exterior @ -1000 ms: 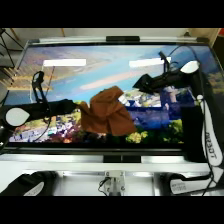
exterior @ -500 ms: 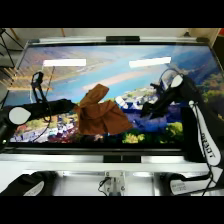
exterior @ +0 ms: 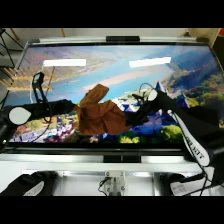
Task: Fold the shirts.
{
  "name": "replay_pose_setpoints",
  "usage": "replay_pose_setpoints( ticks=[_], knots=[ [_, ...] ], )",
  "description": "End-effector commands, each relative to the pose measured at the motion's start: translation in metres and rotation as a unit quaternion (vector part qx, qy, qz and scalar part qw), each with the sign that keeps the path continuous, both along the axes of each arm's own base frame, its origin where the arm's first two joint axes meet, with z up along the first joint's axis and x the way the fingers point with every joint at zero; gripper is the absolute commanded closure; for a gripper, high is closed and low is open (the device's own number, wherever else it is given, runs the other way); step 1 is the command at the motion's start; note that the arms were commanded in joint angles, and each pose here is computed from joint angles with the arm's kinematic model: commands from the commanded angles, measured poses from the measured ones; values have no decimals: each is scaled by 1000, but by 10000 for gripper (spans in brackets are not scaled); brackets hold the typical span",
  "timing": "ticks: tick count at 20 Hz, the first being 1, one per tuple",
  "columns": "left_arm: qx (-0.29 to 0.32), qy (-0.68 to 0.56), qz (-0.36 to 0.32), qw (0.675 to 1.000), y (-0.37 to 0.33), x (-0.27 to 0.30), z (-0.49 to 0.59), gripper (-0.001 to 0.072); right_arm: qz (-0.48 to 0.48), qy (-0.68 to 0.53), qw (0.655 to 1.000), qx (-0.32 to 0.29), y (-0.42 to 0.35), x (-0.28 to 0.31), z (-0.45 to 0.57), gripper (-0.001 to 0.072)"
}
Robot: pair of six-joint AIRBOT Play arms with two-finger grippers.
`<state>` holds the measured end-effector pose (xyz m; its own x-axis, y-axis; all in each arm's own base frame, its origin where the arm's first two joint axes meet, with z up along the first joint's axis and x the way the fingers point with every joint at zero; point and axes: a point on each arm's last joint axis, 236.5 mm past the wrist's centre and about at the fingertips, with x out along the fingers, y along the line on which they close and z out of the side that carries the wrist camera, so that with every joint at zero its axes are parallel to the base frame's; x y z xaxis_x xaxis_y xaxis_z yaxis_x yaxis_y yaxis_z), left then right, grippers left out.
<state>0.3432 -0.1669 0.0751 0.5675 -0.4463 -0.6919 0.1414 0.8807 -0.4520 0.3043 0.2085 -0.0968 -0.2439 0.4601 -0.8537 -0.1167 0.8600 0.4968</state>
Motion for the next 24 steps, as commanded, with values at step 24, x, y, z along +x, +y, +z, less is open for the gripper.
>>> replay_pose_setpoints(
  ticks=[24],
  knots=[
    [-13, -514, 67, 855, 86, -104, 485, 673, -177, -604, 775, -54, -159, -7, 480, 631]
  ],
)
